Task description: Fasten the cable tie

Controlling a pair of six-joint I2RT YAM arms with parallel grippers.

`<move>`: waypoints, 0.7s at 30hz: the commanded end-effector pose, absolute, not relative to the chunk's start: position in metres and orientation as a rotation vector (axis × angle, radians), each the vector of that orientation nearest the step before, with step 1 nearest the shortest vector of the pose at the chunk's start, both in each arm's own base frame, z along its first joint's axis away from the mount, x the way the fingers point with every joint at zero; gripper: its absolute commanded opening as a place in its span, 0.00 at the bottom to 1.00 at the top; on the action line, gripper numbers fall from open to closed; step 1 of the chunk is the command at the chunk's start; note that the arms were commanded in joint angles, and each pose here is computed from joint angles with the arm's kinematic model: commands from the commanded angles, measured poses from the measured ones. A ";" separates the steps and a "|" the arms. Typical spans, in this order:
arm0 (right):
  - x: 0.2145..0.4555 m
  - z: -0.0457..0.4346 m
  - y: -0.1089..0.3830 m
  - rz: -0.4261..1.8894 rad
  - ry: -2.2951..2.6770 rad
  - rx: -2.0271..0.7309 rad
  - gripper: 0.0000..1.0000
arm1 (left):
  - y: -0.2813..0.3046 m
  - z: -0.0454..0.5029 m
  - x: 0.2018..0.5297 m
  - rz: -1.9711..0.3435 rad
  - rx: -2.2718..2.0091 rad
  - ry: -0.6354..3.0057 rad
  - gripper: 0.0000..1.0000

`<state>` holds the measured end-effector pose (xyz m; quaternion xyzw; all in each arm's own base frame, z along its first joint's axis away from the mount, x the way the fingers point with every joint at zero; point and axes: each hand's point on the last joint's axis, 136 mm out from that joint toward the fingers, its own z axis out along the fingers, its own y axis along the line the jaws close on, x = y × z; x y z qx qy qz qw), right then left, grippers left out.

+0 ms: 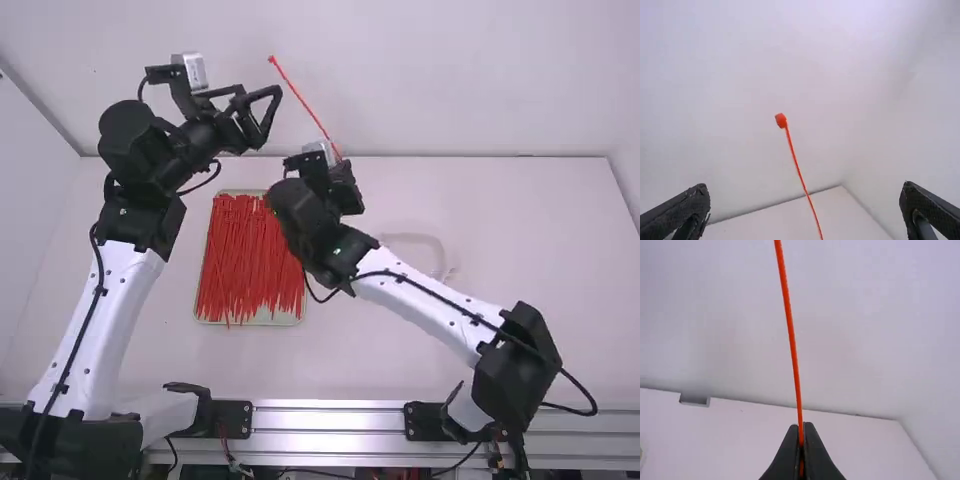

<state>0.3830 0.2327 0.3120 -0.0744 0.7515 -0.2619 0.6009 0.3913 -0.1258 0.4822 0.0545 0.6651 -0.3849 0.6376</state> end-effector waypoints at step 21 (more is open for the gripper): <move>0.350 0.344 0.261 -0.596 1.676 -0.196 0.00 | -0.124 0.493 0.389 -1.037 -0.037 1.523 0.43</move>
